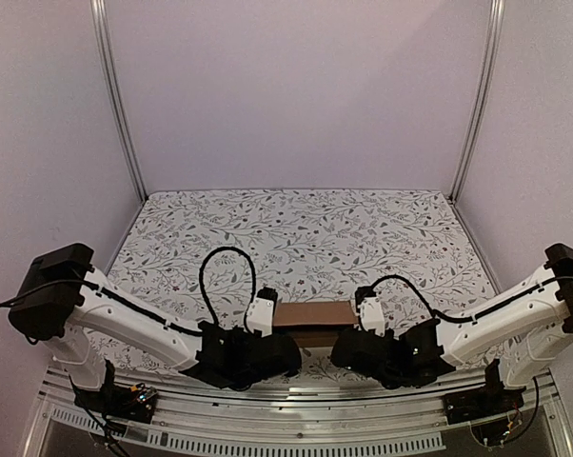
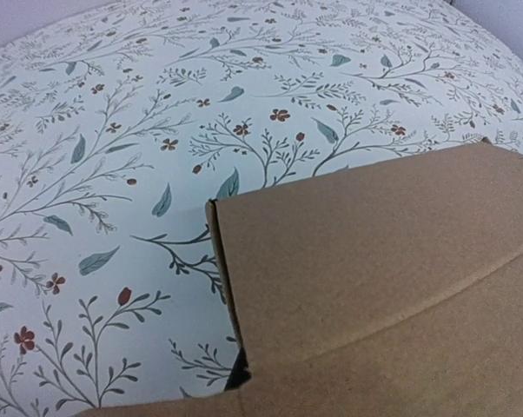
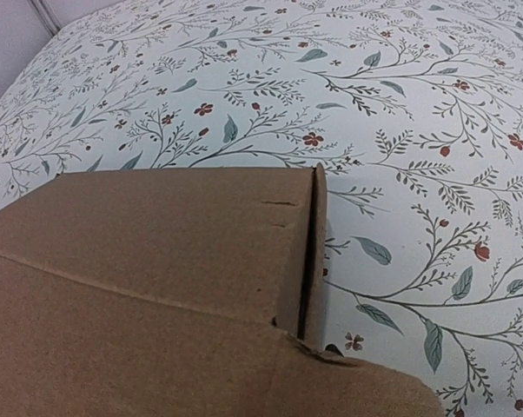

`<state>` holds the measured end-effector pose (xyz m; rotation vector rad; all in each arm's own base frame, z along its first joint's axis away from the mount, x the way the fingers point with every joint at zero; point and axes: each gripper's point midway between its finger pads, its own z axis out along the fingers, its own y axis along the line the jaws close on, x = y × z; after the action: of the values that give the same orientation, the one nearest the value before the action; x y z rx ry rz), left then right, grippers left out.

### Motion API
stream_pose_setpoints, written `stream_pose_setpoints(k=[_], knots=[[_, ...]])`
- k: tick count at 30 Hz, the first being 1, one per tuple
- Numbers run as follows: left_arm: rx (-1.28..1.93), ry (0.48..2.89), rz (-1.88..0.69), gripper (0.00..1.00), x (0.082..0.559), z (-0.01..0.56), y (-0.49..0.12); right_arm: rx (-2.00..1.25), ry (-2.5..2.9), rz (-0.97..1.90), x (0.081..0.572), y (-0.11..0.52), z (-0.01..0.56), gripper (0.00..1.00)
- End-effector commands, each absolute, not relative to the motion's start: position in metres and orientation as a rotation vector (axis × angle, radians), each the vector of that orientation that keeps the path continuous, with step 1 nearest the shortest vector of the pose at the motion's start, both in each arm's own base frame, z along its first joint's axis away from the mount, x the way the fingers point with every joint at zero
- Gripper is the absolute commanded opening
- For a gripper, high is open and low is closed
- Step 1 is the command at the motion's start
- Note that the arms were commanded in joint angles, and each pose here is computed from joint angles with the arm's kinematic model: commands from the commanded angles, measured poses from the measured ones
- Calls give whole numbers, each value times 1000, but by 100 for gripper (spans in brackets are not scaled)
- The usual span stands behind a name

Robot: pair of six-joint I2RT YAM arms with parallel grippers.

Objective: Fold the paper box

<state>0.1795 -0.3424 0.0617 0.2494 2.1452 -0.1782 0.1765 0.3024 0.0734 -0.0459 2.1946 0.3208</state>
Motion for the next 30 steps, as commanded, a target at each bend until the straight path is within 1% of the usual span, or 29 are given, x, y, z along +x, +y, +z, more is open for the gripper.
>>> stream_pose_setpoints(k=[1, 5, 12, 19, 22, 26, 30], knots=[[354, 2227, -86, 0, 162, 29, -331, -90, 2233, 246, 169, 277, 73, 42], [356, 2224, -84, 0, 162, 30, -332, -111, 2247, 275, 164, 267, 86, 47], [368, 2213, -78, 0, 163, 32, -334, -230, 2254, 322, 154, 252, 123, 49], [391, 2205, -77, 0, 163, 35, -341, -292, 2118, 372, 161, 251, 207, 49], [399, 2199, -77, 0, 163, 37, -344, -333, 2082, 370, 167, 260, 231, 47], [413, 2195, -64, 0, 164, 38, -346, -385, 2075, 366, 174, 286, 244, 42], [418, 2188, -61, 0, 163, 41, -348, -450, 2083, 382, 178, 318, 242, 32]])
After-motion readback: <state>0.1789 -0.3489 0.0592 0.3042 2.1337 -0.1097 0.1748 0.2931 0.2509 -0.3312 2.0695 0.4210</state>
